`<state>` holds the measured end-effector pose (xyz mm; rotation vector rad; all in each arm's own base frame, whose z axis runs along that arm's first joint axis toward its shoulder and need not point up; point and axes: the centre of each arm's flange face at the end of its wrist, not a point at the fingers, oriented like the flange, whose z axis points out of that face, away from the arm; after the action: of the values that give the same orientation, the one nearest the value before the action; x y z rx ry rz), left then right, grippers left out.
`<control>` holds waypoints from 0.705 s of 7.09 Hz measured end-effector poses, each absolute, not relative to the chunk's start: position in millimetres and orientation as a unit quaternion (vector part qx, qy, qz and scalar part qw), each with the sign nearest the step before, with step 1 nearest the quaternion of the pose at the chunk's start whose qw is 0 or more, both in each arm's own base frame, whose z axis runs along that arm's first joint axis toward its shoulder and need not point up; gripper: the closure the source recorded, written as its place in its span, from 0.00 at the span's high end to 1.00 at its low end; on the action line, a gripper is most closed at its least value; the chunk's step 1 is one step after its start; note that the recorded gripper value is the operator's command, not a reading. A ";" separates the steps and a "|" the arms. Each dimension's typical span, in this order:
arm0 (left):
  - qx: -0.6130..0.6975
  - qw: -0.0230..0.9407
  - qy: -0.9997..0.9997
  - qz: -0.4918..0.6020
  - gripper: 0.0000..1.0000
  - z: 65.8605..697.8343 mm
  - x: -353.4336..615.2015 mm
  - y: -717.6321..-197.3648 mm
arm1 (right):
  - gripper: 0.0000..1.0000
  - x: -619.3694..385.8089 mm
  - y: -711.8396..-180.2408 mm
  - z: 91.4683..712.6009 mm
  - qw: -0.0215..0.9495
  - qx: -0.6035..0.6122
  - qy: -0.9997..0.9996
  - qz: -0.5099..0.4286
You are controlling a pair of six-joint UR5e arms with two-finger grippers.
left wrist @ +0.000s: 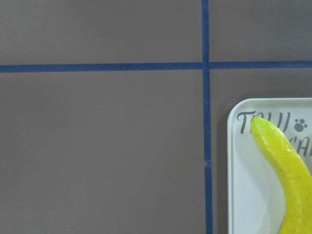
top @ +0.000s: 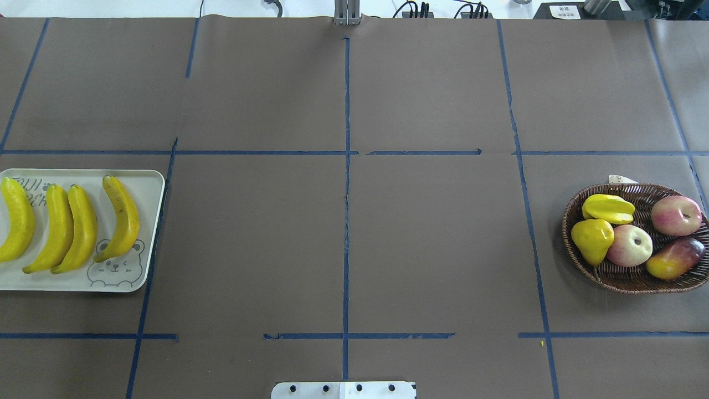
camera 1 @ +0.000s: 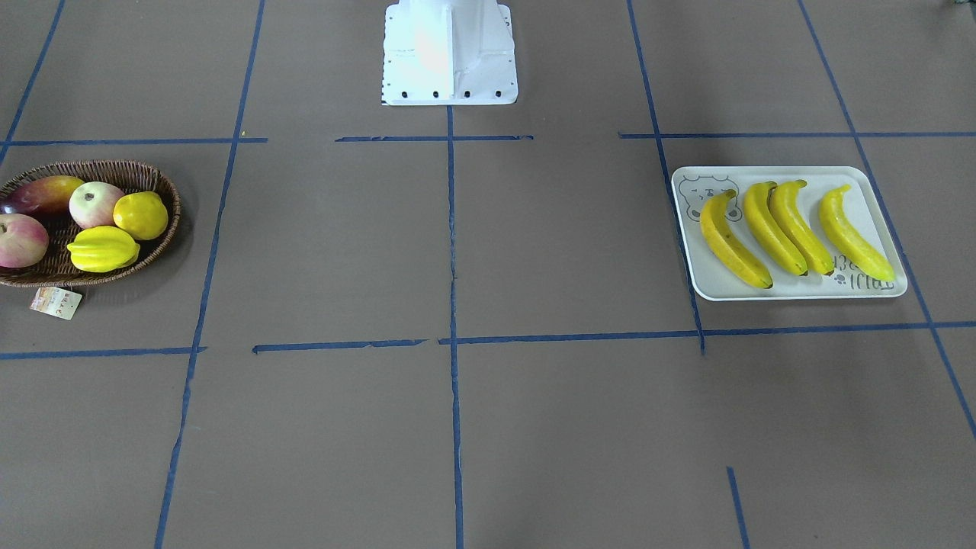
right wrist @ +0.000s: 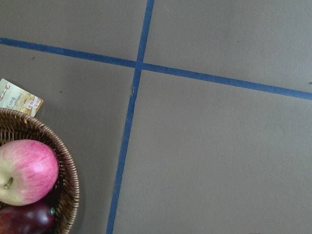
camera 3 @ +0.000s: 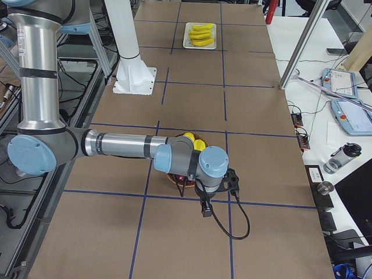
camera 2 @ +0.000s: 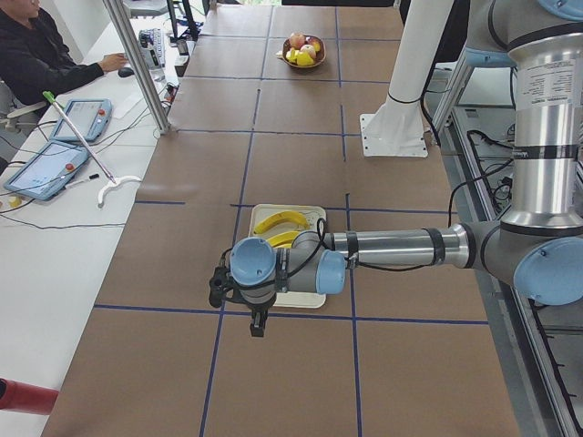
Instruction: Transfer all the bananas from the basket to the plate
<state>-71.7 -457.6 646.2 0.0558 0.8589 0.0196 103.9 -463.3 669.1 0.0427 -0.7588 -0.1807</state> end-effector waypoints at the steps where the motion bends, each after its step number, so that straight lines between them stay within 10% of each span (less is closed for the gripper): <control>1: 0.026 0.912 0.409 0.013 1.00 623.2 -74.0 -454.5 | 1.00 103.8 -463.4 669.3 0.924 0.020 -0.371 -0.087; 5: 0.009 0.915 0.402 0.037 1.00 655.2 -84.1 -439.5 | 1.00 102.0 -461.0 674.8 0.920 0.014 -0.382 -0.081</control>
<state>-84.1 -439.5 655.2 0.0182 0.8280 0.0770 102.0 -461.0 674.8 0.0297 -0.7850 -0.1674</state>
